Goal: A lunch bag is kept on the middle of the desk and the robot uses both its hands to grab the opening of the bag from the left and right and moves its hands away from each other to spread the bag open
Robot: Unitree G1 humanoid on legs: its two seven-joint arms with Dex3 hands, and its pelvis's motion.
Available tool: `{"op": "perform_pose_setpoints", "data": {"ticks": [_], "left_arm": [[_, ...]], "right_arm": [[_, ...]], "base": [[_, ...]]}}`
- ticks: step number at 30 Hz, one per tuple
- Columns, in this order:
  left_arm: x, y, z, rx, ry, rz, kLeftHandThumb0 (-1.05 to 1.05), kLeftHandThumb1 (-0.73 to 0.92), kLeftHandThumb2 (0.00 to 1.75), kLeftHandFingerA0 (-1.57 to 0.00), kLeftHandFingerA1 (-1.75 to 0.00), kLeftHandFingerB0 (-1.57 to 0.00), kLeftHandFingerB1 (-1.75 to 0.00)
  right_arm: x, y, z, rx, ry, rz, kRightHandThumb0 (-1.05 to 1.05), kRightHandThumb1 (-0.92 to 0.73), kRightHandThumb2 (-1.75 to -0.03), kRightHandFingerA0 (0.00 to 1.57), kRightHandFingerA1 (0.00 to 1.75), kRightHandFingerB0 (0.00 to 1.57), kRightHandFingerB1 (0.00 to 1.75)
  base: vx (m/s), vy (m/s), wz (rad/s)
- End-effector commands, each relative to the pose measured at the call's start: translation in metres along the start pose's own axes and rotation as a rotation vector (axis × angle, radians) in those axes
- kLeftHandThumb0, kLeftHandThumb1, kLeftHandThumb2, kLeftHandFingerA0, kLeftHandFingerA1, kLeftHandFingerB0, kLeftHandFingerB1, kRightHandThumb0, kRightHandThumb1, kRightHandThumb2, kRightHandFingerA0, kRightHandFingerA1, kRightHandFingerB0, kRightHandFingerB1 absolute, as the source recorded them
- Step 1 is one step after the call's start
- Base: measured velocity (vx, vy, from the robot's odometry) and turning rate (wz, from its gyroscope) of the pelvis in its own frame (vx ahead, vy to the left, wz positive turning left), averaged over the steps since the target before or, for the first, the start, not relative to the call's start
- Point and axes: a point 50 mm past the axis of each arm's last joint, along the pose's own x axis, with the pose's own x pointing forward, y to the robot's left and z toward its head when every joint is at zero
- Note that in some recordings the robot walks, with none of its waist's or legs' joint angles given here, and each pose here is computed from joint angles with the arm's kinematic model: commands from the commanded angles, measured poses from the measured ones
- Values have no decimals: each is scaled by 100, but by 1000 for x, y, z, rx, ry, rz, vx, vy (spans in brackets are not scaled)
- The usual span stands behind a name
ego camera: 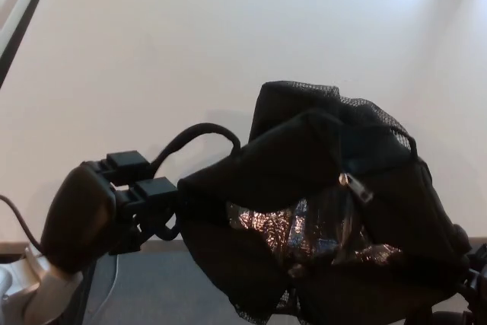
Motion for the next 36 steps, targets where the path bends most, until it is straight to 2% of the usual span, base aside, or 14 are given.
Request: {"op": "perform_pose_setpoints", "data": {"ticks": [1,4,8,13,23,25,26,29,36], "left_arm": [[-12,13,-12,66,59,-20,-13,41,94,-100,-155,-104,-78],[-14,12,-12,71,65,-21,-16,40,94,-103,-149,-103,-78],[-15,10,-12,73,66,-29,-16,40,97,-102,-152,-105,-80],[-15,8,-11,70,63,-31,-17,39,96,-101,-147,-103,-79],[-13,5,-9,68,56,-26,-15,38,99,-101,-153,-104,-78],[-13,5,-9,72,52,-27,-15,38,97,-101,-152,-104,-79],[-13,6,-10,78,51,-31,-12,42,85,-101,-149,-103,-74],[-14,6,-10,89,50,-33,-12,47,74,-101,-145,-101,-68],[-16,7,-10,88,55,-44,-14,47,73,-97,-141,-96,-67]], "right_arm": [[-10,-3,-9,-18,54,15,-36,-67,-60,89,55,47,40],[-5,-11,-13,-45,52,14,-32,-63,-60,90,53,48,41],[-1,-15,-15,-60,43,11,-33,-61,-60,92,53,49,41],[3,-17,-14,-67,19,49,-35,-60,-59,93,55,49,40],[7,-21,-14,-78,2,68,-32,-58,-57,94,56,50,40],[8,-23,-14,-87,-10,62,-30,-57,-58,91,54,44,39],[8,-23,-15,-87,-11,62,-29,-59,-58,89,55,39,38],[10,-24,-14,-98,-19,63,-31,-60,-58,87,56,39,37],[11,-23,-13,-98,-27,67,-29,-58,-58,87,55,42,38]], "base": [[0,0,0],[0,0,0],[0,0,0],[0,0,0],[0,0,0],[0,0,0],[0,0,0],[0,0,0],[0,0,0]]}}
